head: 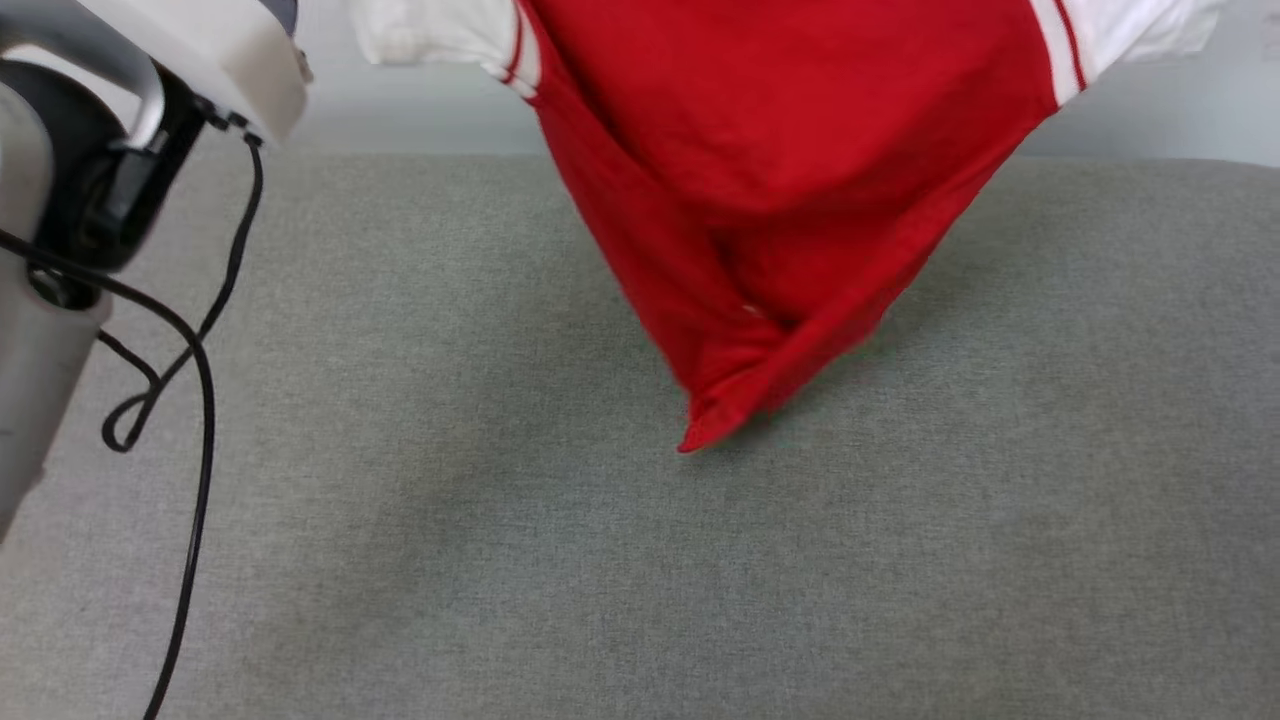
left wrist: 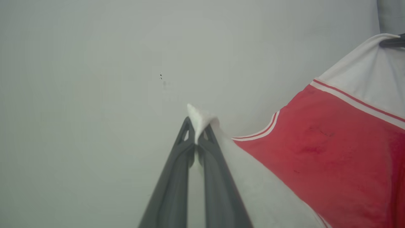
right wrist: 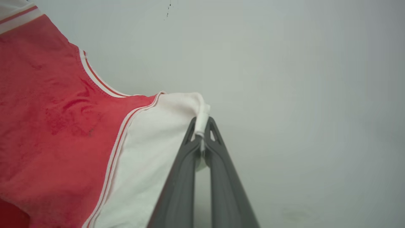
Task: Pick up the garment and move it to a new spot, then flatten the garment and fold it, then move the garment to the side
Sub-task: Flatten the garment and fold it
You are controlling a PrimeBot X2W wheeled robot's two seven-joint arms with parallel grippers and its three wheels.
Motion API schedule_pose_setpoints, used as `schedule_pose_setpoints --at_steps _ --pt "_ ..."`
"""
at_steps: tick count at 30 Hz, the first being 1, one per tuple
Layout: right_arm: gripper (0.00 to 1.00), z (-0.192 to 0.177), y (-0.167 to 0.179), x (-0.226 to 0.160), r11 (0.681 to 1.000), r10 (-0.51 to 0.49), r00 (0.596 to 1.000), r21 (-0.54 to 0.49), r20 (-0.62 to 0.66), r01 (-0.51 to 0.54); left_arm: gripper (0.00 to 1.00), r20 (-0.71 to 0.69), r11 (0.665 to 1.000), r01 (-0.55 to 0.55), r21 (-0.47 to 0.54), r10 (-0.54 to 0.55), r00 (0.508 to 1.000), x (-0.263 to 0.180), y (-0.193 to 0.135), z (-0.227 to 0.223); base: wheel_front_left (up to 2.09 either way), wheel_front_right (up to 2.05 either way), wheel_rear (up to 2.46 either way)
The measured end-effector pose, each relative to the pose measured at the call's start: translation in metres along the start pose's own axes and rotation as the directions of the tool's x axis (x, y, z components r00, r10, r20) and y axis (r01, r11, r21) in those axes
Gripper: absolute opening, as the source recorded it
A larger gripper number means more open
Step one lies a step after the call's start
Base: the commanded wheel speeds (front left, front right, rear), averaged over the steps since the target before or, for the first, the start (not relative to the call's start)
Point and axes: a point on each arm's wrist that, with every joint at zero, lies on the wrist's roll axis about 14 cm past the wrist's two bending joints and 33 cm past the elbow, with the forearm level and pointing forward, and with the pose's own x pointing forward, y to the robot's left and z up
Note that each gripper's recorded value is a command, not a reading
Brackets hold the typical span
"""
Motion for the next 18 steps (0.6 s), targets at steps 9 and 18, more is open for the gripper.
schedule_pose_setpoints --at_steps 9,18 --pt "0.00 0.016 -0.019 -0.001 0.998 -0.057 0.998 -0.032 0.015 0.058 0.00 0.040 1.000 -0.009 0.023 0.008 0.999 0.021 0.014 0.020 0.00 0.00 0.00" --pt "0.00 -0.002 -0.040 0.043 0.990 -0.110 0.994 -0.086 -0.019 0.108 0.00 0.023 1.000 -0.008 -0.001 0.008 1.000 0.075 0.025 -0.010 0.00 0.00 0.00"
